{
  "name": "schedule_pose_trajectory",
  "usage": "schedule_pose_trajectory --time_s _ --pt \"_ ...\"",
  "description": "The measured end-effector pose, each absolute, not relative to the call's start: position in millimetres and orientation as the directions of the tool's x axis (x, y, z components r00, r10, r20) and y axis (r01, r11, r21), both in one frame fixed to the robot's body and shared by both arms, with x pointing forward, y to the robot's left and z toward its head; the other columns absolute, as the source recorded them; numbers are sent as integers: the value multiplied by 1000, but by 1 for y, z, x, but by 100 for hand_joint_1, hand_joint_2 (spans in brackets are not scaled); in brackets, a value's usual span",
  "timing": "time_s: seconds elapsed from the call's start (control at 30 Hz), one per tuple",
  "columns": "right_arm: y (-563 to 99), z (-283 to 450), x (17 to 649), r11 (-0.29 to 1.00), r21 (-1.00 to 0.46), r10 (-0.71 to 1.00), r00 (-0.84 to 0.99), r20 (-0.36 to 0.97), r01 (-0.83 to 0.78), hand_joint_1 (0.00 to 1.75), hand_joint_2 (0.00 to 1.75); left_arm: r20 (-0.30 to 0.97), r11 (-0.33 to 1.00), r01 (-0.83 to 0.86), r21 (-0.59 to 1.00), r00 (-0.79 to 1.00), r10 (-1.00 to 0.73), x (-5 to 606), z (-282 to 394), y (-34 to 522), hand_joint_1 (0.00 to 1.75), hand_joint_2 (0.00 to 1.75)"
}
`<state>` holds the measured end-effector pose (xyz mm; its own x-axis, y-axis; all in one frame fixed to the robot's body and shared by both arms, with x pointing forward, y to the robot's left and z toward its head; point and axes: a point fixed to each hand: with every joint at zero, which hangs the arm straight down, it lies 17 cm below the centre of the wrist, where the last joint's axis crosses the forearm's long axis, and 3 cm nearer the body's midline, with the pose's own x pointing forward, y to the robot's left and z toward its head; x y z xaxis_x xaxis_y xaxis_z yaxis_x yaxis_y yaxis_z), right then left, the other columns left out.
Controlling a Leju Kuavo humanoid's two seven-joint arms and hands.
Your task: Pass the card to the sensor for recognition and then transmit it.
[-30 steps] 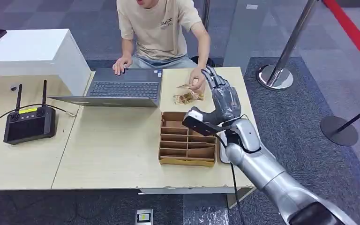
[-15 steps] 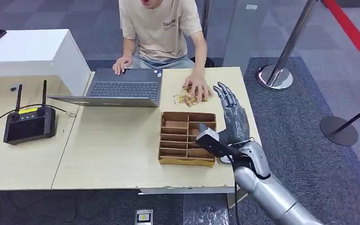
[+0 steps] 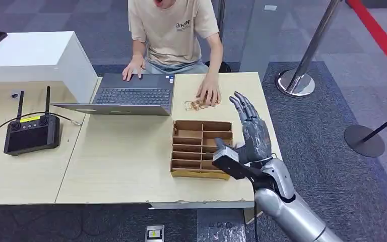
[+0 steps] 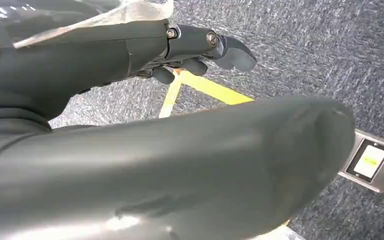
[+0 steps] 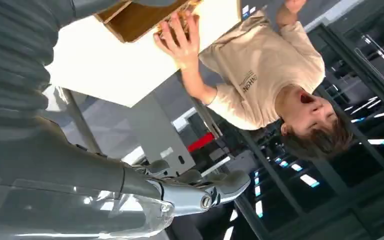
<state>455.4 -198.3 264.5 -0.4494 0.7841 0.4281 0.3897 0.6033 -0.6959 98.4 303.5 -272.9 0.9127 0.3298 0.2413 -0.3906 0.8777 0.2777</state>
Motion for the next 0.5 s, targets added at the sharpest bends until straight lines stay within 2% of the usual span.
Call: schedule_pose_trajectory --time_s 0.1,0.17,0.2,0.47,0.5 --pt "-197 258 452 564 -724 810 -434 393 397 82 175 241 876 -392 280 912 331 98 -273 304 0 0" --pt "-197 255 451 555 -731 817 -427 388 397 112 175 241 875 -392 283 912 331 98 -273 305 0 0" --pt "-198 254 450 551 -734 819 -425 385 398 96 175 241 875 -392 283 912 331 98 -273 305 0 0" --pt "-199 251 451 549 -738 822 -417 389 393 112 175 245 873 -397 282 910 335 98 -273 304 0 0" --pt "-199 251 451 548 -739 822 -417 388 393 108 175 246 873 -397 282 910 335 99 -273 304 0 0"
